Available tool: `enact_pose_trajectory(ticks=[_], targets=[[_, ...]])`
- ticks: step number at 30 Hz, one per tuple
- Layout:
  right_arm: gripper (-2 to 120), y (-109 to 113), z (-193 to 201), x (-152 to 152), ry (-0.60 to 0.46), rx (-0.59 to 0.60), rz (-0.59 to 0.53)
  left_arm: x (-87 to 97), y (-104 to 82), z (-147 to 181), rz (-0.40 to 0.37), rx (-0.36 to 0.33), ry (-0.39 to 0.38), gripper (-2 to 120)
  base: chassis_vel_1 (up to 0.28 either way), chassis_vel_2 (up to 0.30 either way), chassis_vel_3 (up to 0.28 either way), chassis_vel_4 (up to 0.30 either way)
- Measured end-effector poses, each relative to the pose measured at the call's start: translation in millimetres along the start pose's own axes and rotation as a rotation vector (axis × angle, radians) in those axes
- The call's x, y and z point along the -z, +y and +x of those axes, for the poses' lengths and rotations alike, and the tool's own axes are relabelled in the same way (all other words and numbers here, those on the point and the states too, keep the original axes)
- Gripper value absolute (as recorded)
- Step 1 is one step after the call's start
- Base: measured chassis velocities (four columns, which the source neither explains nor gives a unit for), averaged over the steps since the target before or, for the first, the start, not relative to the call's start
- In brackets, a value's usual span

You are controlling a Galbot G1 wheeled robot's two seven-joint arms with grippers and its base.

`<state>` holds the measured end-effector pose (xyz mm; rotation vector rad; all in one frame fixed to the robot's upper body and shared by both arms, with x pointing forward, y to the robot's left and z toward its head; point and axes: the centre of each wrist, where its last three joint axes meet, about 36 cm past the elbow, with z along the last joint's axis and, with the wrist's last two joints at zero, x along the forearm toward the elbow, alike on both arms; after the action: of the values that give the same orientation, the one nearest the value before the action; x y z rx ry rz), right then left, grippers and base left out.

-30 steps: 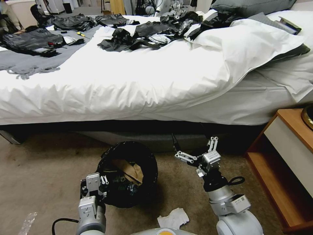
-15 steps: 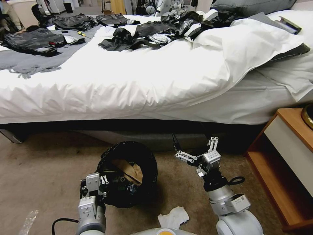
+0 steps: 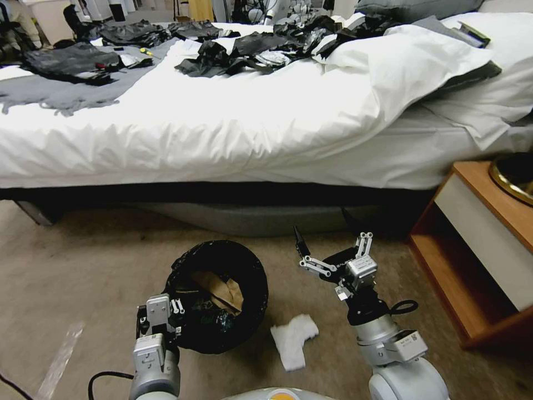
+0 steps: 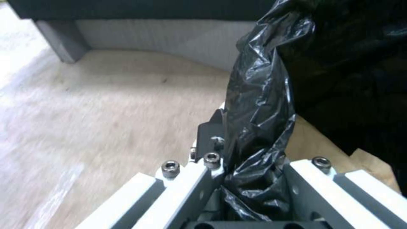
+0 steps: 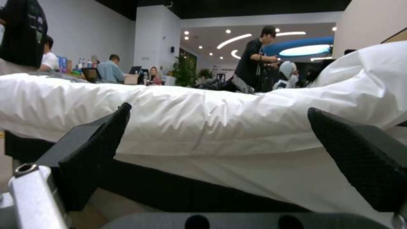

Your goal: Pick up the trash bin, then pick up the garbage from the floor and place it into the trash bin.

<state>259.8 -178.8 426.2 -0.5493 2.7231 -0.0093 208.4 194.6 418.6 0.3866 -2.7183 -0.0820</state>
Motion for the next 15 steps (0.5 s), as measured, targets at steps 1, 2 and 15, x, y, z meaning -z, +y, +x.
enact_pose_trajectory(ticks=[1, 2, 15], targets=[[100, 0.0, -0.3, 0.1, -0.001, 0.0, 0.0, 0.1, 0.0, 0.0, 0.0, 0.0, 0.0, 2, 0.327, -0.313, -0.321, 0.326], [100, 0.0, -0.3, 0.1, -0.001, 0.0, 0.0, 0.1, 0.0, 0.0, 0.0, 0.0, 0.0, 2, 0.327, -0.313, -0.321, 0.326], [100, -1.7, -3.0, -0.1, -0.028, -0.005, 0.001, 0.0, 0.0, -0.1, 0.0, 0.0, 0.0, 2, 0.235, -0.246, -0.226, 0.226]])
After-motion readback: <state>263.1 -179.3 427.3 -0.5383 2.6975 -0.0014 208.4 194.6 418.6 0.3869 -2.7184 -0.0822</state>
